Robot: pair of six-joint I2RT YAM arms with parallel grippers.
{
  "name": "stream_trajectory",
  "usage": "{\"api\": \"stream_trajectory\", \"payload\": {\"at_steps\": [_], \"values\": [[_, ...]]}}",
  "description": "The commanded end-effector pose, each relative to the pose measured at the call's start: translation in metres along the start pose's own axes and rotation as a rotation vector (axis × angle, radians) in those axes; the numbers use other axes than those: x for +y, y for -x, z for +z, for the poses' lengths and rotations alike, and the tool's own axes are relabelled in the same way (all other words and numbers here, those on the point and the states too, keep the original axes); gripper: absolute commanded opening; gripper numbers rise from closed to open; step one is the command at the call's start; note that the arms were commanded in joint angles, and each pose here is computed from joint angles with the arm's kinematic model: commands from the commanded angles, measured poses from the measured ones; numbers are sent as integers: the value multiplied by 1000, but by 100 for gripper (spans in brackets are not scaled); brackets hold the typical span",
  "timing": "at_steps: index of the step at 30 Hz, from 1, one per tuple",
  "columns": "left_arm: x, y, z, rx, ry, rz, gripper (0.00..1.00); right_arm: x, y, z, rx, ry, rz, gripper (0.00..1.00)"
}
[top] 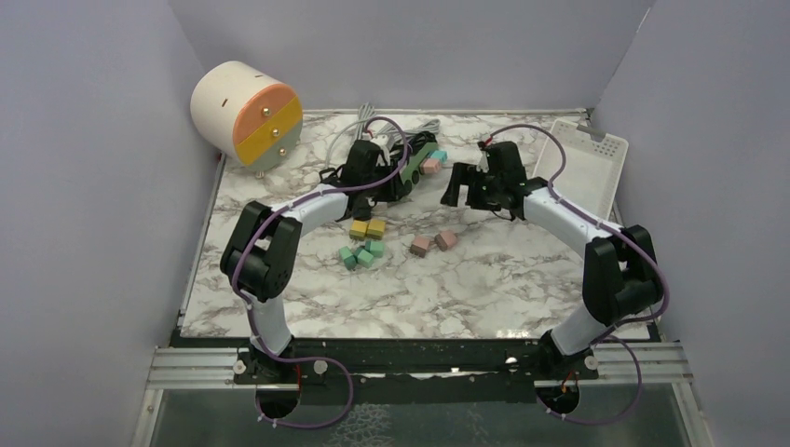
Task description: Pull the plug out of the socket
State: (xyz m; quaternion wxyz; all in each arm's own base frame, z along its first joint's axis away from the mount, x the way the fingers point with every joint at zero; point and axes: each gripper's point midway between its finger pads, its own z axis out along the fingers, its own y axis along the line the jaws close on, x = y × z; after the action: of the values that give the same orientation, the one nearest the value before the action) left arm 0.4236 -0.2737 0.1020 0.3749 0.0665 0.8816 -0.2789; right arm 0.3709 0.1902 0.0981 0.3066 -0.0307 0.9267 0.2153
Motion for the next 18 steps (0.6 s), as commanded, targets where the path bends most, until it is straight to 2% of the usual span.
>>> {"api": "stream_trajectory", "payload": {"at_steps": [1, 8, 18], "values": [[-7, 37, -19, -138, -13, 20, 0, 10, 55, -14, -207, -14, 130, 100], [-13, 40, -28, -172, -32, 48, 0, 34, 72, -1, -171, 84, 209, 100], [-21, 47, -43, -228, -60, 77, 0, 50, 73, 17, -76, 206, 378, 100]]}}
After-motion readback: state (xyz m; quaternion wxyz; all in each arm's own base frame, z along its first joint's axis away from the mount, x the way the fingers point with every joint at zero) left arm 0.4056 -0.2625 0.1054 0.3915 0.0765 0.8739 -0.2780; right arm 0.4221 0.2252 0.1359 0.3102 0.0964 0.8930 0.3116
